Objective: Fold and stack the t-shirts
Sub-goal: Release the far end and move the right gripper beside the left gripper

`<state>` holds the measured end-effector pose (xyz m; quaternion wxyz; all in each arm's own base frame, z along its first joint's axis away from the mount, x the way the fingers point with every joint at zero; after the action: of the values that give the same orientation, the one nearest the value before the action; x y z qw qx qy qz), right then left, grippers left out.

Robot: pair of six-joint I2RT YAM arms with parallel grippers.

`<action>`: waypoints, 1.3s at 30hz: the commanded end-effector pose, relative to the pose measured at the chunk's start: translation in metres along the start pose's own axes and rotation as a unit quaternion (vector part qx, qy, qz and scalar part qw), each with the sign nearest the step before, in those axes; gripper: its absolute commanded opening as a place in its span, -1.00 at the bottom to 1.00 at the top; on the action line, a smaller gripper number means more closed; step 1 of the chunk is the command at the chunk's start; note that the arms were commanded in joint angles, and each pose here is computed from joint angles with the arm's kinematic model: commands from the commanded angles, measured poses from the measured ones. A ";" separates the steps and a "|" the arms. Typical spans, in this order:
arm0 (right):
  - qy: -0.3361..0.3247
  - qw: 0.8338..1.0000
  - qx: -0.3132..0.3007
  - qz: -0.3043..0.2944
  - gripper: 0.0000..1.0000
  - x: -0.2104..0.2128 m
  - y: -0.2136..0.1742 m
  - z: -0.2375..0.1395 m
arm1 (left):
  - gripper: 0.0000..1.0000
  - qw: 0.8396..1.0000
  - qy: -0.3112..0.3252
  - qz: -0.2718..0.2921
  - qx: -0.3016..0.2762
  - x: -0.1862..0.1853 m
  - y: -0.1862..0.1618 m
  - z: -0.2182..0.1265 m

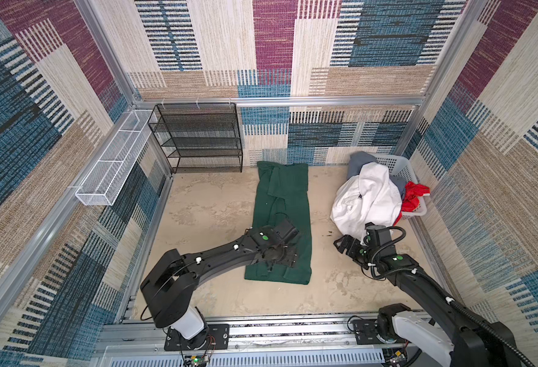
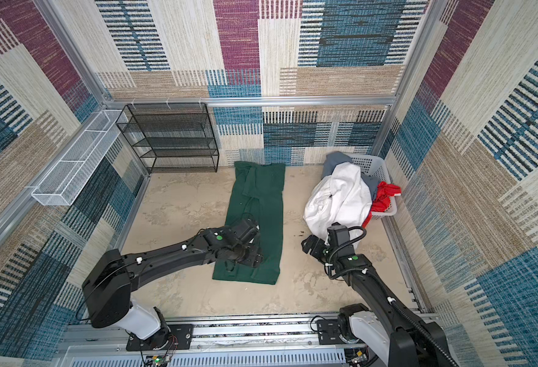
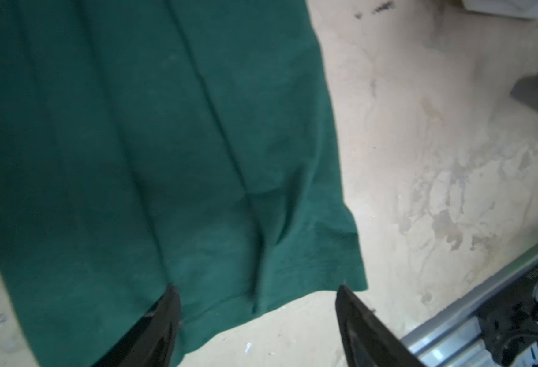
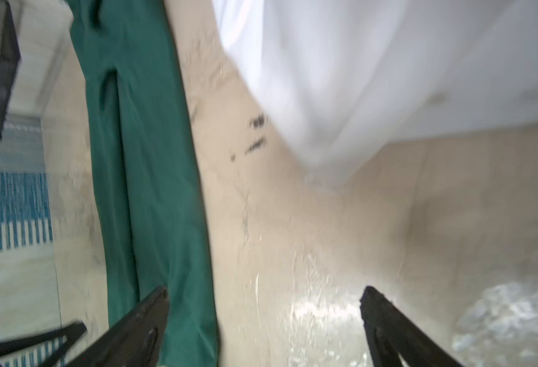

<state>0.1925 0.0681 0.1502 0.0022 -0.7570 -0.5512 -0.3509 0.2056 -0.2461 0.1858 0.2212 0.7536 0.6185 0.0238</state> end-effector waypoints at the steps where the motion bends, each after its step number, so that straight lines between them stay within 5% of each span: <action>1: 0.010 0.999 0.041 0.010 0.83 0.009 -0.020 0.003 | 0.56 0.998 0.031 -0.047 -0.002 0.033 -0.009 -0.006; 10: 0.028 0.992 0.124 -0.017 0.57 0.037 -0.066 0.020 | 0.51 0.988 0.049 -0.149 -0.002 0.104 -0.049 -0.013; 26: 0.033 0.985 0.163 -0.042 0.29 0.056 -0.096 0.047 | 0.33 0.979 -0.006 -0.203 0.032 0.120 -0.082 0.021; 34: 0.029 0.983 0.176 -0.046 -0.55 0.052 -0.104 0.052 | -0.08 0.979 -0.003 -0.202 0.025 0.121 -0.082 0.021; 37: 0.059 0.982 0.172 -0.047 -1.00 0.056 -0.103 0.048 | -0.50 0.981 -0.008 -0.192 0.030 0.120 -0.082 0.021; 39: 0.072 0.982 0.167 -0.051 -1.00 0.058 -0.101 0.044 | -0.79 0.983 -0.016 -0.181 0.035 0.119 -0.082 0.019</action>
<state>0.1398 0.1717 0.1039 0.1417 -0.6993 -0.6374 -0.2909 0.1697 -0.1296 0.1123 0.2229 0.6283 0.7448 -0.0288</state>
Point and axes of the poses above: each gripper's point midway between its finger pads, its own z axis out along the fingers, its own x axis along the line the jaws close on, y = z × x, the point moved 10 cm from there along -z, back along the fingers, and after that the axes turned 6 degrees about -z, right-handed, at the moved point
